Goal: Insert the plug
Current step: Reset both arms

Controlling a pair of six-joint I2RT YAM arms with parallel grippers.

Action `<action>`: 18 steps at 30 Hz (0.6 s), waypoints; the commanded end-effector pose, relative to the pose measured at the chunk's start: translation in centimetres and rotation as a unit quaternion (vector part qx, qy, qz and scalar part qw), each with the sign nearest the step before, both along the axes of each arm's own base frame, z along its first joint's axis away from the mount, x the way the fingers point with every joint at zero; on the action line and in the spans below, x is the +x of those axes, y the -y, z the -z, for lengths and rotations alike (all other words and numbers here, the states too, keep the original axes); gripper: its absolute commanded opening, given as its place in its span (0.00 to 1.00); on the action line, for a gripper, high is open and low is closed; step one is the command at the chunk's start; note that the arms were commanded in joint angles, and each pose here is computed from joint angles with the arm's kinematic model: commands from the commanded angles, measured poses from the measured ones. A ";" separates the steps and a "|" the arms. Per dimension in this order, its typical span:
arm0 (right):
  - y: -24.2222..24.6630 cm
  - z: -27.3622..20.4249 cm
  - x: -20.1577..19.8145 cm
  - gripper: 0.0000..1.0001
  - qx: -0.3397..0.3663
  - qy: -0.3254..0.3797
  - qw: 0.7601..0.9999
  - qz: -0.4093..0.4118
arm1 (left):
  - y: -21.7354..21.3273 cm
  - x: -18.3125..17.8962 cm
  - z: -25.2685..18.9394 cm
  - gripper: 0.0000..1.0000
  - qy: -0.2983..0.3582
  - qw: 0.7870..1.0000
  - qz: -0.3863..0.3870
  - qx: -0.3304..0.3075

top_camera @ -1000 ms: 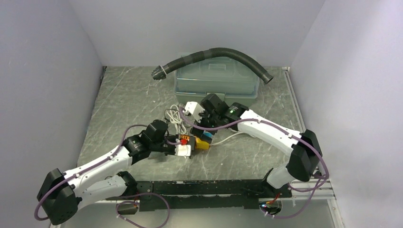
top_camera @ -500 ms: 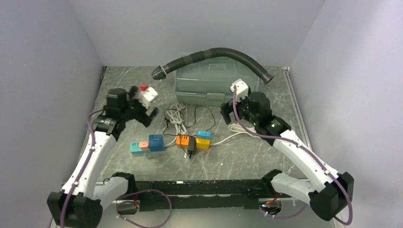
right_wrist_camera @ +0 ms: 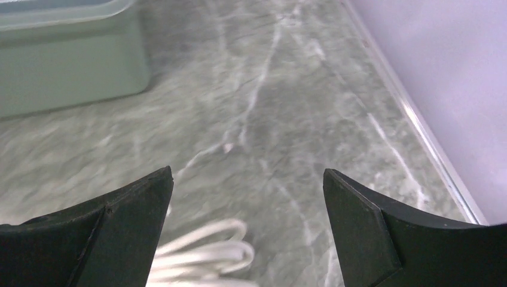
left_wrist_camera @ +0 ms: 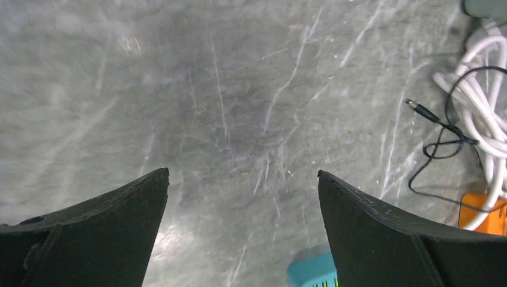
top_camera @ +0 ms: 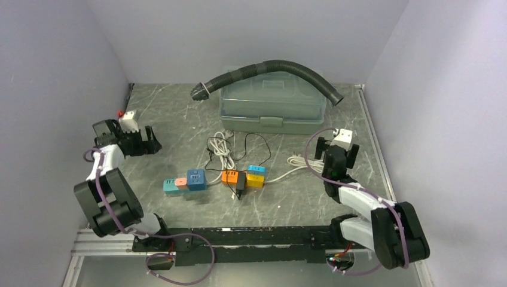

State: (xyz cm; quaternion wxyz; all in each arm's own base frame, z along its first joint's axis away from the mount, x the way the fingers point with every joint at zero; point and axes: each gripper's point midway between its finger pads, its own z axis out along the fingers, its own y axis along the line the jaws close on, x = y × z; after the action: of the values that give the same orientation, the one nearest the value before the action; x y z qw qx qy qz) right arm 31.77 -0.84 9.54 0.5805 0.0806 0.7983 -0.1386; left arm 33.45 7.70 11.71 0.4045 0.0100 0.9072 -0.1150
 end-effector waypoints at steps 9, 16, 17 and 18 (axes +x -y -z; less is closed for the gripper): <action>5.5 -1.9 4.0 1.00 0.066 0.110 0.987 0.098 | 0.8 2.6 2.9 1.00 0.166 0.985 -0.036 -0.032; 5.3 -0.6 5.2 1.00 0.058 0.097 0.990 0.083 | 2.0 3.5 2.6 1.00 0.221 0.974 -0.040 -0.023; 5.2 -0.6 5.2 1.00 0.057 0.098 0.991 0.078 | 2.5 3.6 2.7 1.00 0.226 0.973 -0.034 -0.021; 5.1 -0.6 5.2 1.00 0.058 0.099 0.991 0.074 | 3.0 4.0 2.7 1.00 0.232 0.972 -0.032 -0.015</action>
State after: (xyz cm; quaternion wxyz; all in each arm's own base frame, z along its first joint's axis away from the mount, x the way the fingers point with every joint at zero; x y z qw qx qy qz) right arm 34.80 -6.51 6.64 0.5834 0.1865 0.7751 -0.1555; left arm 35.23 5.37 6.29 0.5413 -0.0189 0.8305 -0.1302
